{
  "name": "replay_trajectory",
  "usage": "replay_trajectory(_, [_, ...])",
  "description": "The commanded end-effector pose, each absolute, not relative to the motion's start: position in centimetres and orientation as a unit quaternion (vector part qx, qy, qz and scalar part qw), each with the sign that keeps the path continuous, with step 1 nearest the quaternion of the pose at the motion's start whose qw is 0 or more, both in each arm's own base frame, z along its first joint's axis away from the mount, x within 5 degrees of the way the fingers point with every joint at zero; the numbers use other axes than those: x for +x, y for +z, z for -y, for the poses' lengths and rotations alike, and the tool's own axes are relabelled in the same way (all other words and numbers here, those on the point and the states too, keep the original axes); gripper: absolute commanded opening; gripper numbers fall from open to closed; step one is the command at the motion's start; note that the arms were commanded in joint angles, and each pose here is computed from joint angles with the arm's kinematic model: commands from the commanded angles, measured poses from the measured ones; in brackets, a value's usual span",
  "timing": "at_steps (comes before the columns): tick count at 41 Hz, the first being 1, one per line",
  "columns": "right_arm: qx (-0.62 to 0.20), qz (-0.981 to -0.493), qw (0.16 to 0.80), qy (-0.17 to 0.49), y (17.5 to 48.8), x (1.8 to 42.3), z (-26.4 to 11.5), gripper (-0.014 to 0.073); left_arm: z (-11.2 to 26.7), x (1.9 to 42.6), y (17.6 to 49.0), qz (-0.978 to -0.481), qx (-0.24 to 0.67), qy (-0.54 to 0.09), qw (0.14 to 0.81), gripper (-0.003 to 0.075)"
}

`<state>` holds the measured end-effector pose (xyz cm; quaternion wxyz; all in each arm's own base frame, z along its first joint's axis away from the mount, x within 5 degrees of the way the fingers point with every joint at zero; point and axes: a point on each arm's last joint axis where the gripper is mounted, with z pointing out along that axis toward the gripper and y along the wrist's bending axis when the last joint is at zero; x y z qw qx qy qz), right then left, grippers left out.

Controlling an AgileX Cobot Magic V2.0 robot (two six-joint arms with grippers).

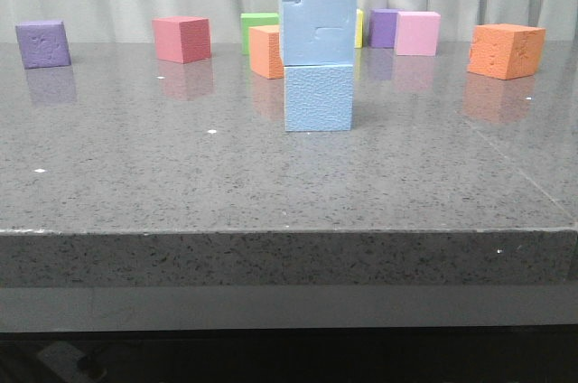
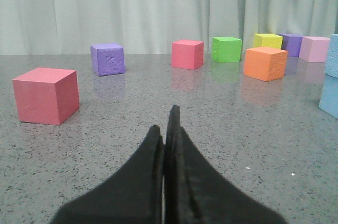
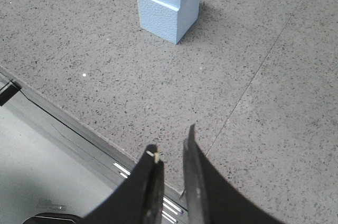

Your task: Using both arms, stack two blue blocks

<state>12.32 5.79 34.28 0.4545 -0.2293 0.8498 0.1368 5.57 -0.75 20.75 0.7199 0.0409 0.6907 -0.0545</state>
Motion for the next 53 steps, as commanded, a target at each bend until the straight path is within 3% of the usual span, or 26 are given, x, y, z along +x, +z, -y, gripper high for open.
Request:
replay_trajectory(1, [-0.218, -0.833, 0.488, 0.142, 35.5, 12.5, -5.8, 0.0127, 0.6, 5.4, 21.5, -0.654, 0.028, -0.049, 0.755, -0.002])
replay_trajectory(12, [-0.218, -0.833, 0.488, 0.142, 35.5, 12.5, -5.8, 0.0127, -0.1, 5.4, 21.5, -0.654, -0.012, -0.003, 0.756, -0.002])
replay_trajectory(41, [-0.218, -0.831, 0.491, 0.142, 35.5, 12.4, -5.7, 0.0127, -0.1, 5.4, 21.5, -0.655, -0.013, -0.002, 0.756, -0.002])
replay_trajectory(48, [-0.201, -0.814, 0.528, 0.131, 35.8, 10.2, -4.6, 0.0127, -0.1, 5.4, 21.5, -0.655, -0.013, -0.002, 0.756, -0.002])
replay_trajectory(53, [-0.153, -0.794, 0.583, 0.078, 35.2, 8.3, -2.8, 0.0127, -0.1, 5.4, 21.5, -0.655, -0.013, -0.002, 0.756, -0.002])
